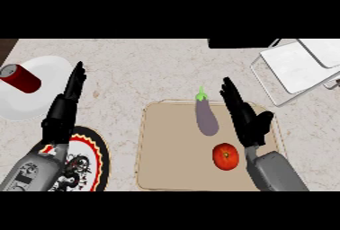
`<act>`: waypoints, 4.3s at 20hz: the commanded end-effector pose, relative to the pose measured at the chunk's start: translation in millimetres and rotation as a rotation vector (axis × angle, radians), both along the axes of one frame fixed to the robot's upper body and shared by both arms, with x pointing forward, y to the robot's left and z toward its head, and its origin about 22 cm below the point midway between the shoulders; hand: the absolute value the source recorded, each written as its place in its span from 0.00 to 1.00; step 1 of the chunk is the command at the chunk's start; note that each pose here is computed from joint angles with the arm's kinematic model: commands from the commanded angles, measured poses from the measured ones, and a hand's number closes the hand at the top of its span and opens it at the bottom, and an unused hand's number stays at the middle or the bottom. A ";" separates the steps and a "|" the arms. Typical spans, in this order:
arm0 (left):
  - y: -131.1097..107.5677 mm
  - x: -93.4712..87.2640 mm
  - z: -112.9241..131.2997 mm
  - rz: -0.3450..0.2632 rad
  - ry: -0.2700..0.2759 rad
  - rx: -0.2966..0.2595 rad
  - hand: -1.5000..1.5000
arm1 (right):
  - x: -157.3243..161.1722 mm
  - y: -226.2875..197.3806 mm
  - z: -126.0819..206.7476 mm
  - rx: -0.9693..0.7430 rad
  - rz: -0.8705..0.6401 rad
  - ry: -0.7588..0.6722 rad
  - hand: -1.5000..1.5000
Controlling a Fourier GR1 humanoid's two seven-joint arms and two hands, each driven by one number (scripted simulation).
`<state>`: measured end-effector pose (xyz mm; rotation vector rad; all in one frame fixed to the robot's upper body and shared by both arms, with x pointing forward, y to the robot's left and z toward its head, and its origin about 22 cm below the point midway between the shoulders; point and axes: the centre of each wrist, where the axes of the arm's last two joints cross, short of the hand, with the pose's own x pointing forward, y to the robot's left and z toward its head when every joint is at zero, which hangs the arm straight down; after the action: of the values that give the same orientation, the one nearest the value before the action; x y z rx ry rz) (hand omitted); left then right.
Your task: Pick the tomato from the tray and place it in the tiered shelf
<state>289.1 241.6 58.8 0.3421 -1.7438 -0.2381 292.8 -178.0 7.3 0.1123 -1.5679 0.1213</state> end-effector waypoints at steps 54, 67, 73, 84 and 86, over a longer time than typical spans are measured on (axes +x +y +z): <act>-10.1 -3.1 -53.9 -0.134 0.218 -0.131 0.50 | -114.4 7.8 168.1 -1.056 -0.156 0.297 0.00; -14.0 -5.2 -52.0 -0.129 0.195 -0.117 0.50 | -114.7 32.9 147.3 -1.075 -0.190 0.300 0.00; -16.1 -4.9 -40.8 -0.126 0.196 -0.122 0.50 | -107.5 53.5 147.0 -1.066 -0.185 0.327 0.00; -0.1 -5.6 -54.2 -0.123 0.200 -0.109 0.50 | -102.2 54.9 119.2 -1.100 -0.188 0.363 0.00; -10.9 -3.9 -40.8 -0.130 0.210 -0.113 0.50 | -110.3 45.5 122.6 -1.111 -0.182 0.391 0.00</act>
<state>283.9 224.5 17.2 0.1143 -1.5758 -0.2573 193.8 -134.9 121.3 -0.7758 -1.1014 0.7815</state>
